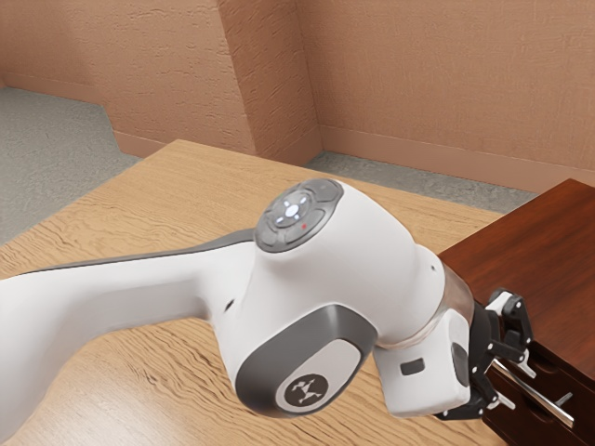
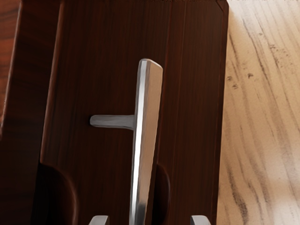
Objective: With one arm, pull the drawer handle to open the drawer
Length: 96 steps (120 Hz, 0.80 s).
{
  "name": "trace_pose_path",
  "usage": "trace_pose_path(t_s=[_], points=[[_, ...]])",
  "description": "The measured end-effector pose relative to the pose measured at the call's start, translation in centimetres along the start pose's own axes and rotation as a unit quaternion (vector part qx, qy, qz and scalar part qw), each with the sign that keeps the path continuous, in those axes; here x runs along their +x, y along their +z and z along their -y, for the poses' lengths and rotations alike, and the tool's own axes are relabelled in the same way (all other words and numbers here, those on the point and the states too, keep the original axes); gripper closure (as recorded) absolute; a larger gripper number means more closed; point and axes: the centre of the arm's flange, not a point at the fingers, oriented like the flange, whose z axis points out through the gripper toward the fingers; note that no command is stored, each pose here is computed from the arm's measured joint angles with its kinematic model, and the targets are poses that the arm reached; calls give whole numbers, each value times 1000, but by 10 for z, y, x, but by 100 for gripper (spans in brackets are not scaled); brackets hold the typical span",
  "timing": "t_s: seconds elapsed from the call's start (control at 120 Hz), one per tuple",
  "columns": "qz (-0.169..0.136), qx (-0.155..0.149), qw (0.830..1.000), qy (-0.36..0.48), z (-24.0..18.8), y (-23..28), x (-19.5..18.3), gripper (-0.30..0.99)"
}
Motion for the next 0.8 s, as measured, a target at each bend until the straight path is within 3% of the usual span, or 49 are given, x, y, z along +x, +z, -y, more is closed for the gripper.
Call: trace_pose_path(t_s=[0.408, 0.8], points=[[-4, 5, 1000, 10, -4, -6, 11, 64], [2, 8, 1000, 12, -13, -15, 13, 68]])
